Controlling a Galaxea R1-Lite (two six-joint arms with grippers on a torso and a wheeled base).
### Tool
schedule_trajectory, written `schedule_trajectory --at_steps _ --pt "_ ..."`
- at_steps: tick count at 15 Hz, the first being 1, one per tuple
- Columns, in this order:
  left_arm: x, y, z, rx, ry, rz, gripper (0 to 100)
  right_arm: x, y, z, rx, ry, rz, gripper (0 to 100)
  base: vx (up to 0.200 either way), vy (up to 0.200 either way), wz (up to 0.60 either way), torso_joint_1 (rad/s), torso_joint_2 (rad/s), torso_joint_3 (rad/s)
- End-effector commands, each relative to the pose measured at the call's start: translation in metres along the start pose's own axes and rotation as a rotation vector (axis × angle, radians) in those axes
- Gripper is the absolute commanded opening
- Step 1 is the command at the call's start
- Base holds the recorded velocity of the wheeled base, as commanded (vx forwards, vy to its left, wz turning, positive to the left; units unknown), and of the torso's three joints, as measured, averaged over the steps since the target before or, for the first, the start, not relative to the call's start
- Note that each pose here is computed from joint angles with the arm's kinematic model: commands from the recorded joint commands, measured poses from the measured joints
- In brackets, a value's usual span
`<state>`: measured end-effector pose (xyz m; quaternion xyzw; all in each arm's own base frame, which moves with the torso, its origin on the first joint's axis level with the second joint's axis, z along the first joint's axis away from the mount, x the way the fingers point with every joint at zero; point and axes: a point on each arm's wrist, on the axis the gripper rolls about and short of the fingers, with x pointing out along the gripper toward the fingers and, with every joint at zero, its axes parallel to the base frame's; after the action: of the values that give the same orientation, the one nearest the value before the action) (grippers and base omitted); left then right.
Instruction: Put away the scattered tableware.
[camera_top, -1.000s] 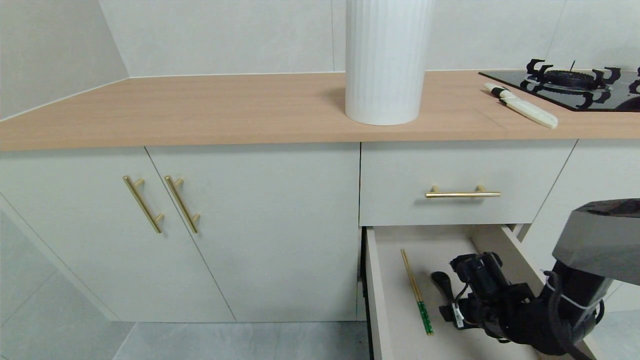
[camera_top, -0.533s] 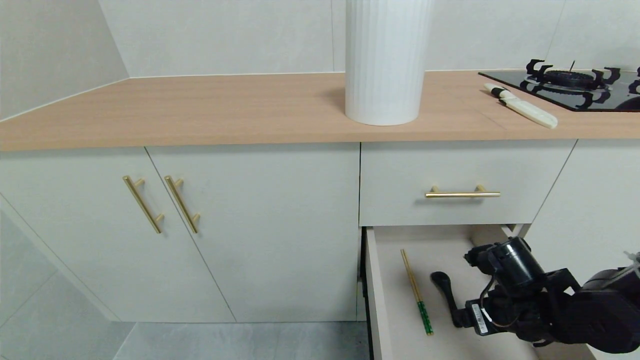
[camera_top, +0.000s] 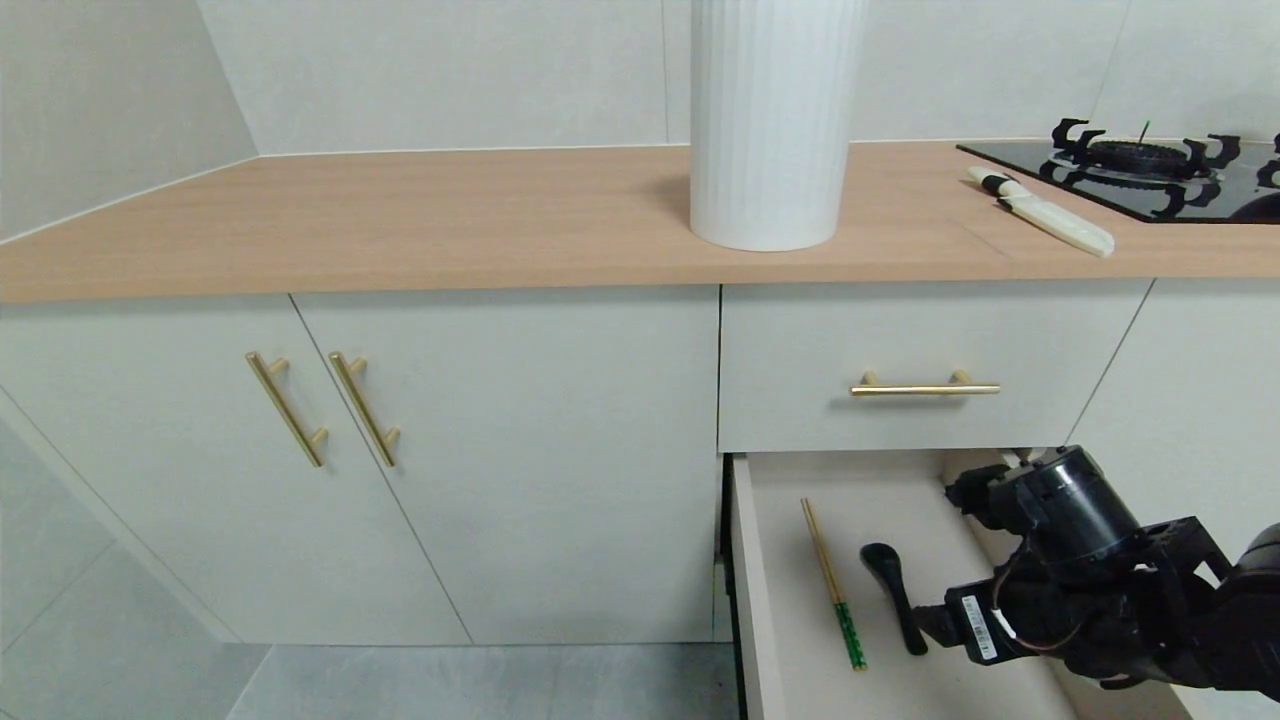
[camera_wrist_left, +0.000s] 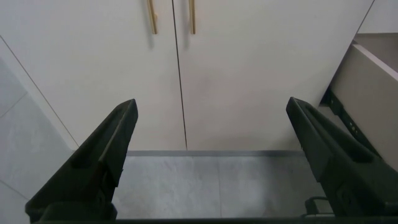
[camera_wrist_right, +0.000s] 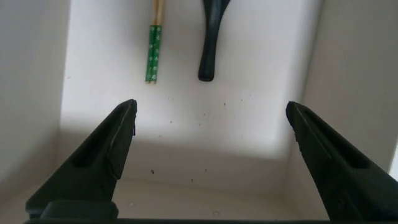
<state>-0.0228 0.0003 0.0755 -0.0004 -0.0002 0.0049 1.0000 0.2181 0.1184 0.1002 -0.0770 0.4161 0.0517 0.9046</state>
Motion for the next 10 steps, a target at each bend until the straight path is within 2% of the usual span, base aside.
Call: schedule_trajectory --at_steps 1,7,10 --pt "0.000 0.000 0.000 -0.001 0.000 0.001 100 -0.015 0.001 0.002 -0.005 -0.037 0.022 100 -0.200 0.000 0.00 0.002 0.00 0.007" --pt "0.000 0.000 0.000 -0.001 0.000 0.001 100 -0.034 0.004 -0.002 -0.036 -0.038 0.048 100 -0.200 0.000 0.00 0.005 0.00 0.002" --pt "0.000 0.000 0.000 -0.001 0.000 0.001 100 -0.039 0.003 -0.003 -0.042 -0.038 0.052 100 0.000 0.000 0.00 0.000 0.00 0.000"
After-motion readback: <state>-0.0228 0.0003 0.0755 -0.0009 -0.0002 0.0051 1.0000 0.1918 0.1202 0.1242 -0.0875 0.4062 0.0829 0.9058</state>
